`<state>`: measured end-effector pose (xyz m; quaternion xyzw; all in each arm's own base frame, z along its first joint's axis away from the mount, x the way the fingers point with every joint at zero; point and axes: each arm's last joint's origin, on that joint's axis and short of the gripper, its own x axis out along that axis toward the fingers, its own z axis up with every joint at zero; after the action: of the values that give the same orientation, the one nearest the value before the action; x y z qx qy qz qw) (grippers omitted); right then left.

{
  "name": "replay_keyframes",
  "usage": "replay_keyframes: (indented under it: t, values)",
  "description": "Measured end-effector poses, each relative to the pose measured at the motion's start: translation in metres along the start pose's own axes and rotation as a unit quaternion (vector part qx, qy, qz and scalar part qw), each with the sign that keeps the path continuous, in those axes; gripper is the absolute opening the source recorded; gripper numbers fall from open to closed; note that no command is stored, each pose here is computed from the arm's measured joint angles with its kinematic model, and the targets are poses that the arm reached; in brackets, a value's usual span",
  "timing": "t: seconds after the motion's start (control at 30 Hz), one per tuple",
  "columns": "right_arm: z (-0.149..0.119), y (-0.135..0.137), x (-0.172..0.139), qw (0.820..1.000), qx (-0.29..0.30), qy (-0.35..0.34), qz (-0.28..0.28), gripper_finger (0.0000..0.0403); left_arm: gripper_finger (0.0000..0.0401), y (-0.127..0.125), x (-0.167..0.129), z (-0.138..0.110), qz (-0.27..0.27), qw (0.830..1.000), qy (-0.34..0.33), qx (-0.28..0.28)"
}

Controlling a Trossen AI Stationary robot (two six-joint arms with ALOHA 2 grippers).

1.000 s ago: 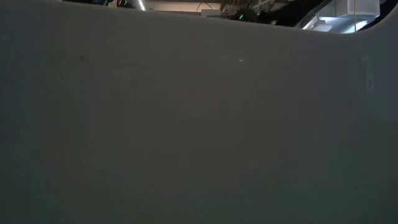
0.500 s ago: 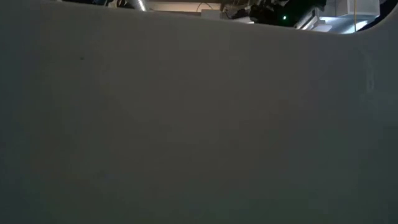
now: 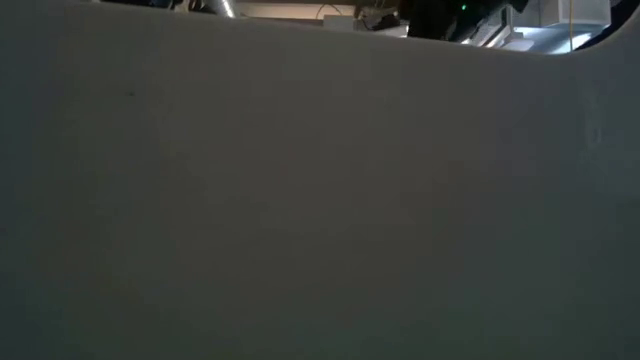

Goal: Sort spices by type
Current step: Put the black seasoning bottle into the bottom white bin

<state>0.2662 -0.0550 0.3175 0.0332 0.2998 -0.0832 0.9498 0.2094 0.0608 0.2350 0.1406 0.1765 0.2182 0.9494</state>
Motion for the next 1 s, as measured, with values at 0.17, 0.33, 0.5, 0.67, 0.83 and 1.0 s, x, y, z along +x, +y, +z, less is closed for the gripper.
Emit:
replay_keyframes:
  t: [0.17,0.33,0.5,0.67,0.83,1.0]
  values:
    - [-0.001,0.039,-0.001,0.995,-0.009,0.004,0.098,0.0205,0.0265,0.0,0.0,0.0,-0.001,1.0,0.002,0.001]
    - [0.0,0.081,-0.004,0.979,-0.033,-0.016,0.198,0.0205,0.0265,0.0,0.0,0.0,-0.001,1.0,0.002,-0.014]
    - [-0.003,0.118,0.005,0.967,-0.058,-0.029,0.248,0.0205,0.0265,-0.001,0.0,0.0,-0.003,0.998,0.002,-0.06]
    - [-0.013,0.15,0.023,0.954,-0.079,-0.022,0.287,0.0205,0.0265,-0.006,-0.001,0.001,-0.015,0.994,0.002,-0.108]
    - [-0.024,0.18,0.039,0.94,-0.095,-0.026,0.326,0.0205,0.0265,-0.016,-0.004,0.004,-0.038,0.991,-0.002,-0.126]
    - [-0.035,0.202,0.053,0.942,-0.099,-0.029,0.32,0.0205,0.0265,-0.027,-0.008,0.005,-0.063,0.989,0.0,-0.132]
